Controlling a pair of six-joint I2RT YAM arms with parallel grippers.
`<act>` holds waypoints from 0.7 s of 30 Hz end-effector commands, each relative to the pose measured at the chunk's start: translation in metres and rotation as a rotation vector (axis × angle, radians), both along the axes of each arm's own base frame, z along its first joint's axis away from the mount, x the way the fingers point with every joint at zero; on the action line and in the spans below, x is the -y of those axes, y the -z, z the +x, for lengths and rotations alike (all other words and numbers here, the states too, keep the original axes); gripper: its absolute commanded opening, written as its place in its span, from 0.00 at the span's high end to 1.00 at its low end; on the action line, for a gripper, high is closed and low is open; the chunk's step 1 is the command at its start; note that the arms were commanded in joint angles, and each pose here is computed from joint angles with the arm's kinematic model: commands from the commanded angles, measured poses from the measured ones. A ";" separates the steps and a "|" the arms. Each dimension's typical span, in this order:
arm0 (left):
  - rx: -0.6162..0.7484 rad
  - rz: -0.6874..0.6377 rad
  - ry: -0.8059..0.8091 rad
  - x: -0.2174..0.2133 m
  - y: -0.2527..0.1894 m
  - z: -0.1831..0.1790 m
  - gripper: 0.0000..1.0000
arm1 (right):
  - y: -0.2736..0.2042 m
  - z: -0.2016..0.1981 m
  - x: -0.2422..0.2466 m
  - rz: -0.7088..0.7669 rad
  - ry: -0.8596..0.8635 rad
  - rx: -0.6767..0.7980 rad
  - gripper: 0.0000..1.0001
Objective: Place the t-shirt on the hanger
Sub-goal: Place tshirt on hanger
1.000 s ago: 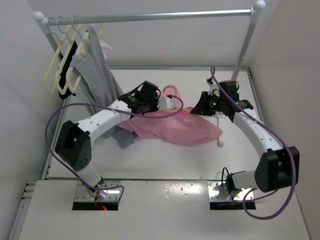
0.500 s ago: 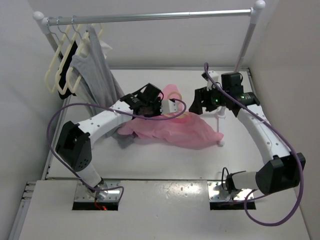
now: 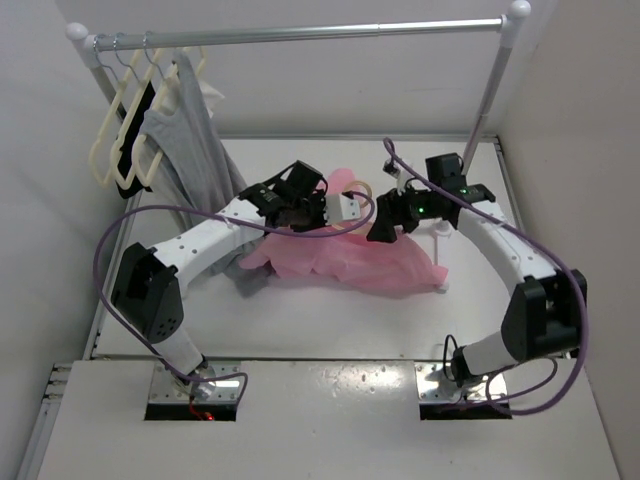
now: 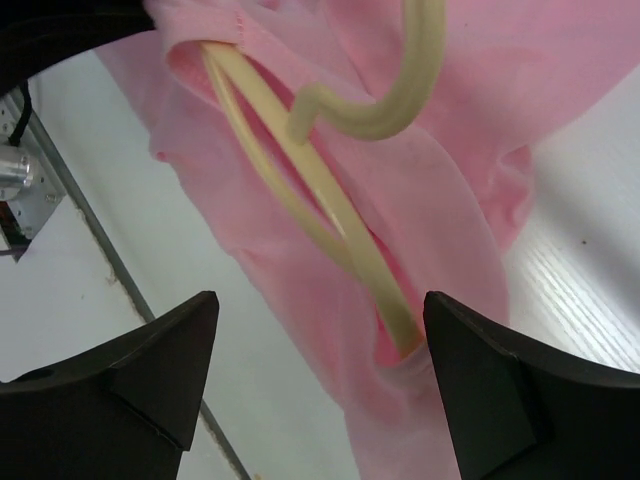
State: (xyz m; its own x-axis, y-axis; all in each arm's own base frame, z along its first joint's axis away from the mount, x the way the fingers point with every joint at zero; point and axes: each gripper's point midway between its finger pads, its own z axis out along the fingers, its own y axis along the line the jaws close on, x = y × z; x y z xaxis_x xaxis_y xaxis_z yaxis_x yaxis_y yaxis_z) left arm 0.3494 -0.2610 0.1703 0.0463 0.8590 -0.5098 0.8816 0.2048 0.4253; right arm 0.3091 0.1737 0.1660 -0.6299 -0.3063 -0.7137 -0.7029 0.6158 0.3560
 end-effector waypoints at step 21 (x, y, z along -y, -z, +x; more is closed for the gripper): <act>0.029 -0.168 -0.141 -0.023 -0.040 0.027 1.00 | -0.005 0.014 0.001 -0.022 0.108 0.194 1.00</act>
State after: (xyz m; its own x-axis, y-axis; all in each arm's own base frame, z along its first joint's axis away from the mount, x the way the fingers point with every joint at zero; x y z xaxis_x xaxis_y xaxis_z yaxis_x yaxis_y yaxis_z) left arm 0.3595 -0.2597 0.1749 0.0489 0.8194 -0.5711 0.8880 0.2261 0.4004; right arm 0.2960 0.2022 0.1536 -0.5669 -0.3020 -0.7664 -0.7632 0.5428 0.3506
